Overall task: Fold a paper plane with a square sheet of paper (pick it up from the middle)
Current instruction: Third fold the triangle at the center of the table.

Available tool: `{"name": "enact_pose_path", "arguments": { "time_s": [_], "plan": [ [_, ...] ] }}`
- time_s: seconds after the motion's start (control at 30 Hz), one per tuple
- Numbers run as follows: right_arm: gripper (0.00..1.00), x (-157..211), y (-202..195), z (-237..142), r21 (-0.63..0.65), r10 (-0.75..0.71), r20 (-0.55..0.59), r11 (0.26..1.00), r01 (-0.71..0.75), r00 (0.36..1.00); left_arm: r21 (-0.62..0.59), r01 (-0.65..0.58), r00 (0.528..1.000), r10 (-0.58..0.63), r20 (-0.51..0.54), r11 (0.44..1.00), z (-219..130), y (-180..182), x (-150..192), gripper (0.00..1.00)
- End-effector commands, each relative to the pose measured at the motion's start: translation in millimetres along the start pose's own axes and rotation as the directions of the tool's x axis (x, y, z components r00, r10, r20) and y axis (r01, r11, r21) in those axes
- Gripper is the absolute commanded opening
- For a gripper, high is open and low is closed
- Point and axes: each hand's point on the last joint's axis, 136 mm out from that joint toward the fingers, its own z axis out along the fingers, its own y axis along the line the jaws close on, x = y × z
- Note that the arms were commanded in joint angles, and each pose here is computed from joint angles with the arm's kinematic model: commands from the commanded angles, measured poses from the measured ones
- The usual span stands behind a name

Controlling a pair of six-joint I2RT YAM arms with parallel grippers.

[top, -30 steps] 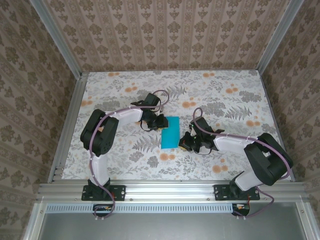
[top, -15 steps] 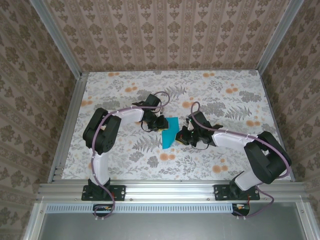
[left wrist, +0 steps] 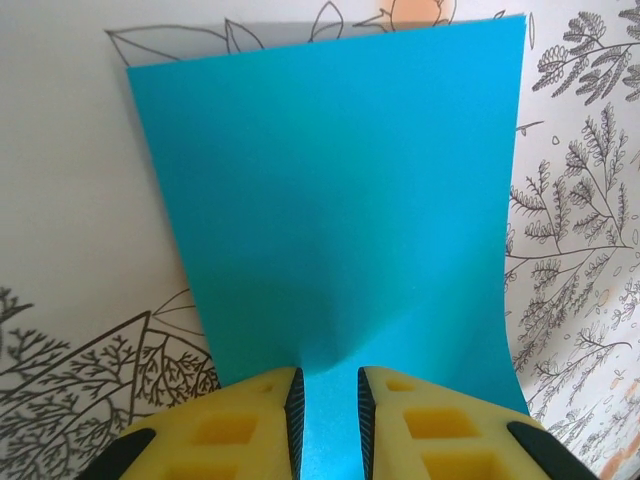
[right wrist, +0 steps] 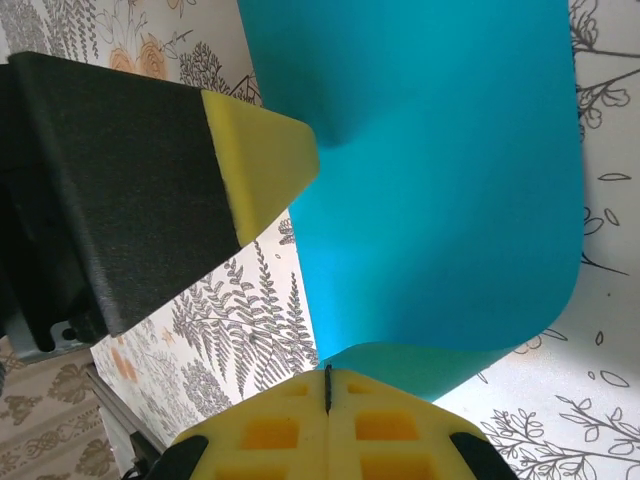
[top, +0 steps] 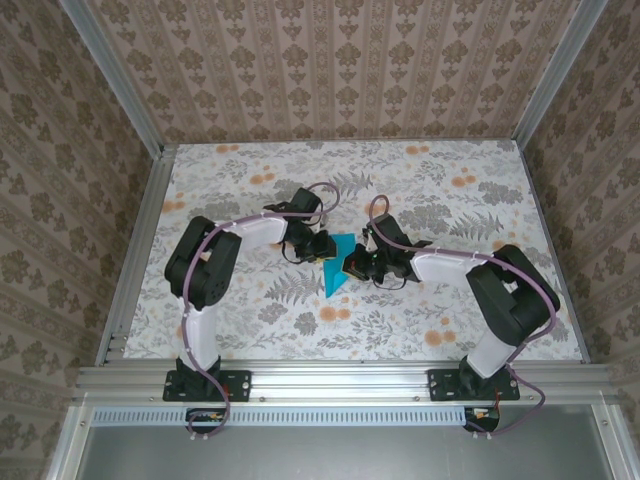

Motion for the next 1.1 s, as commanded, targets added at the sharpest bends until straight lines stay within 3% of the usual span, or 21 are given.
{"name": "enact_pose_path", "arguments": {
  "time_s": [0.0, 0.33, 1.07],
  "plan": [
    [0.00, -6, 3, 4, 0.010, -0.031, 0.013, 0.999, 0.031, 0.999, -0.008, -0.011, 0.999, 0.011, 0.044, 1.000, -19, 0, -11, 0.24],
    [0.00, -13, 5, 12, 0.005, -0.078, 0.018, 0.997, 0.078, 0.997, 0.001, -0.001, 1.000, 0.001, 0.006, 1.000, -1, 8, -18, 0.21],
    [0.00, -16, 10, 30, -0.019, -0.135, -0.021, 0.991, 0.135, 0.991, -0.039, 0.001, 1.000, -0.002, -0.024, 0.999, 6, 18, -13, 0.20]
  ]
}}
